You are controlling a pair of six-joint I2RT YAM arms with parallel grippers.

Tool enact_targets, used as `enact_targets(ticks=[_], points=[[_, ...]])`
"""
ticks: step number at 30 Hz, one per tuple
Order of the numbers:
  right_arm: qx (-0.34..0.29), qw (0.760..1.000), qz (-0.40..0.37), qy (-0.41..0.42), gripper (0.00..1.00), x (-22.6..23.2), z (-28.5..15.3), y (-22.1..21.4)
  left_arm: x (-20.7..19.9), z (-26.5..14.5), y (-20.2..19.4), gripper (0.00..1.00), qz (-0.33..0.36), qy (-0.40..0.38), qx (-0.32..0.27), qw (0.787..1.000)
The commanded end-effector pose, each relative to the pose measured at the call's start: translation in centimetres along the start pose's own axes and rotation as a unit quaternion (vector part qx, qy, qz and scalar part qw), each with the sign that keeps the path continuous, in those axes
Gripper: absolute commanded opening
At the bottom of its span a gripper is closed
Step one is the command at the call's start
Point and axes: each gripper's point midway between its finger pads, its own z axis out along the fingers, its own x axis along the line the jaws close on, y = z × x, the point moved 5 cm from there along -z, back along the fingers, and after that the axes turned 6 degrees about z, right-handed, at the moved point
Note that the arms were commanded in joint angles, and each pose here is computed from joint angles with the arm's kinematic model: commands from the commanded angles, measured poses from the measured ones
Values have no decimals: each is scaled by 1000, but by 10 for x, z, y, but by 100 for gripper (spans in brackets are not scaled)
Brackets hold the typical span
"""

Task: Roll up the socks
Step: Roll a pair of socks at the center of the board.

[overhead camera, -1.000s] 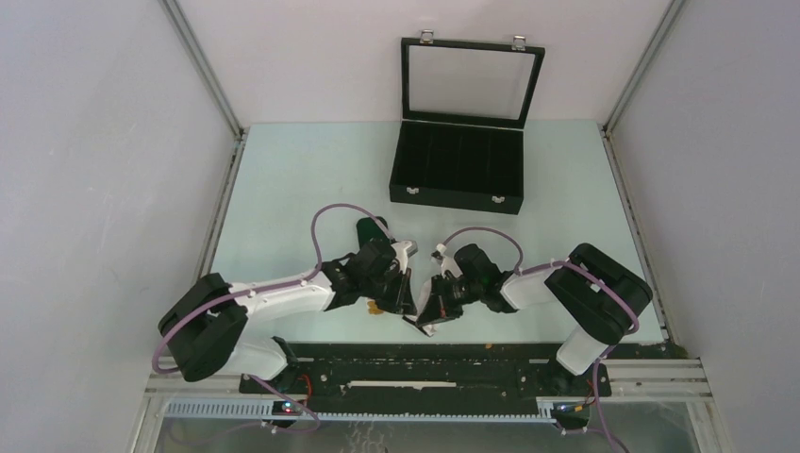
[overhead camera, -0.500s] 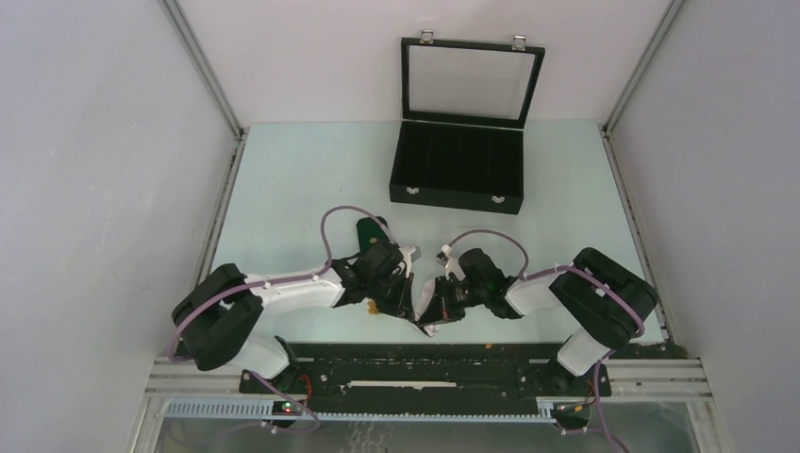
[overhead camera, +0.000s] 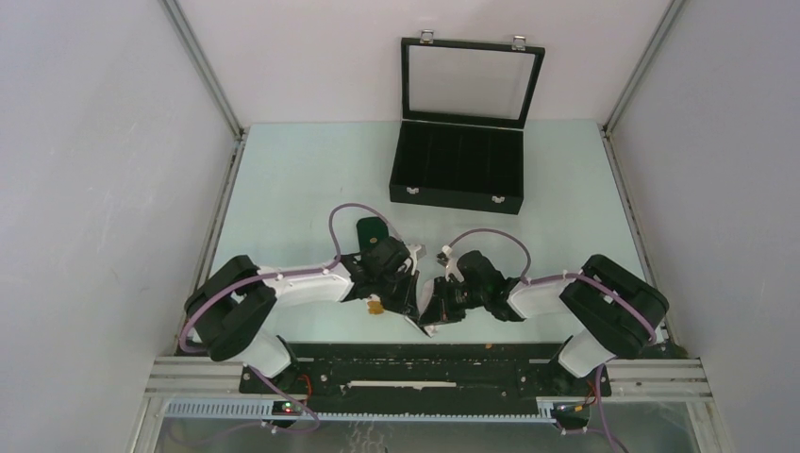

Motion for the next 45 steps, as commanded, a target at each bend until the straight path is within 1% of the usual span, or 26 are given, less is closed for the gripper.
enact_targets(ticks=[1, 3, 6, 11, 15, 18, 20, 22, 23, 27, 30, 32, 34, 37, 45], points=[[-1, 991, 7, -134, 24, -49, -9, -17, 0, 7, 3, 0, 8, 12, 3, 1000], [-9, 991, -10, -130, 30, -42, -10, -13, 1, 9, 1, 0, 8, 15, 7, 1000], [-30, 991, -33, -125, 35, -29, -14, -4, 4, 11, -3, 0, 7, 19, 12, 1000], [-83, 987, -78, -112, 45, -3, -29, 13, 6, 15, -7, 0, 8, 21, 17, 1000], [-138, 974, -143, -105, 48, 21, -47, 24, 7, 16, -9, 0, 10, 21, 20, 1000], [-170, 957, -217, -93, 48, 39, -59, 26, 7, 17, -10, 0, 11, 21, 22, 999], [-172, 939, -283, -87, 48, 49, -61, 20, 7, 18, -10, 0, 11, 20, 23, 999], [-167, 912, -364, -86, 48, 55, -62, 13, 7, 18, -10, 0, 10, 18, 24, 1000], [-164, 902, -391, -83, 48, 57, -61, 10, 7, 19, -10, 0, 10, 18, 23, 1000], [-147, 862, -481, -63, 49, 60, -53, -4, 7, 19, -10, 0, 10, 17, 22, 1000], [-140, 829, -536, -72, 49, 56, -44, -12, 8, 19, -11, 0, 10, 18, 24, 1000], [-132, 814, -560, -82, 50, 53, -39, -16, 9, 19, -13, 0, 11, 19, 26, 999], [-125, 803, -575, -93, 50, 49, -33, -18, 10, 20, -14, 0, 11, 20, 28, 999], [-121, 795, -585, -106, 50, 45, -27, -20, 10, 19, -13, 0, 12, 20, 27, 999], [-104, 794, -584, -134, 50, 32, -18, -25, 10, 19, -14, 0, 13, 22, 27, 999]])
